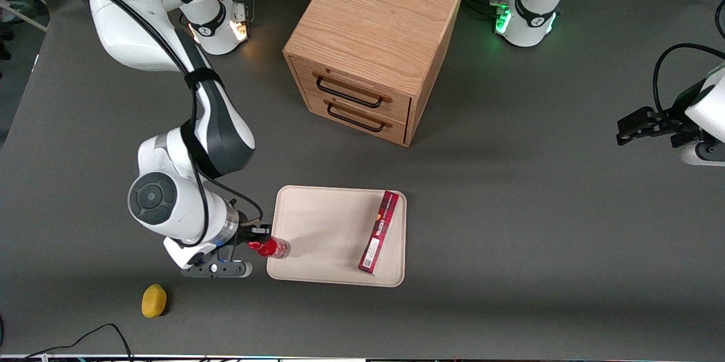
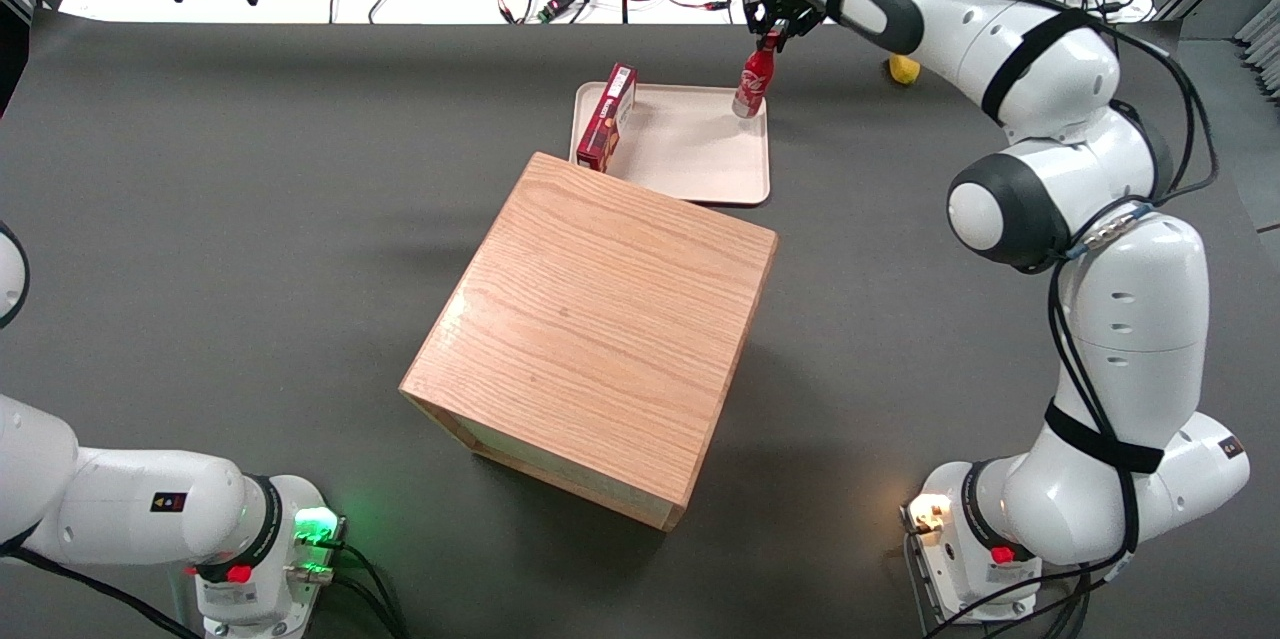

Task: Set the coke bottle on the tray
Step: 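Lift the bottle and carry it over the white tray, then lower the bottle upright onto the tray and open the right gripper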

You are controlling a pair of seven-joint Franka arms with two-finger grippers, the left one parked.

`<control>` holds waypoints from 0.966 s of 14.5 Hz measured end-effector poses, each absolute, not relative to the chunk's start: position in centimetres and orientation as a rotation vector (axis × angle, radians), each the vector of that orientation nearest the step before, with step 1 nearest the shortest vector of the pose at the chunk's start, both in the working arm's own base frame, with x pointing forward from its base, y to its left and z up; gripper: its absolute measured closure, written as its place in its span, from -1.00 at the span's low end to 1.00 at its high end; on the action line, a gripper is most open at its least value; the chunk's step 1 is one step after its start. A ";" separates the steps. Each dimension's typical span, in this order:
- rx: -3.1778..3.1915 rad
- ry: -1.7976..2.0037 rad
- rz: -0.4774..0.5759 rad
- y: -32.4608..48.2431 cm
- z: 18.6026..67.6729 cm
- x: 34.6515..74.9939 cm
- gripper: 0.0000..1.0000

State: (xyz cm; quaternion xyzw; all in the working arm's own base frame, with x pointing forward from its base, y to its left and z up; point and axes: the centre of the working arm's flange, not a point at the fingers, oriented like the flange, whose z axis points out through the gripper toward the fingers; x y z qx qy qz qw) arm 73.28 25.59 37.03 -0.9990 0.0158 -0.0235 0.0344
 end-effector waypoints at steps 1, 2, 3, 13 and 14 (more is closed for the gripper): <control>-3.071 0.056 -0.087 26.2 36.2 73.3 0.38; -3.074 0.060 -0.106 26.8 35.5 73.3 0.38; -3.075 0.063 -0.126 27.2 35.1 73.3 0.38; -3.111 0.059 -0.098 25.7 39.2 69.0 -1.00; -3.117 0.066 -0.088 24.6 41.5 67.1 -1.00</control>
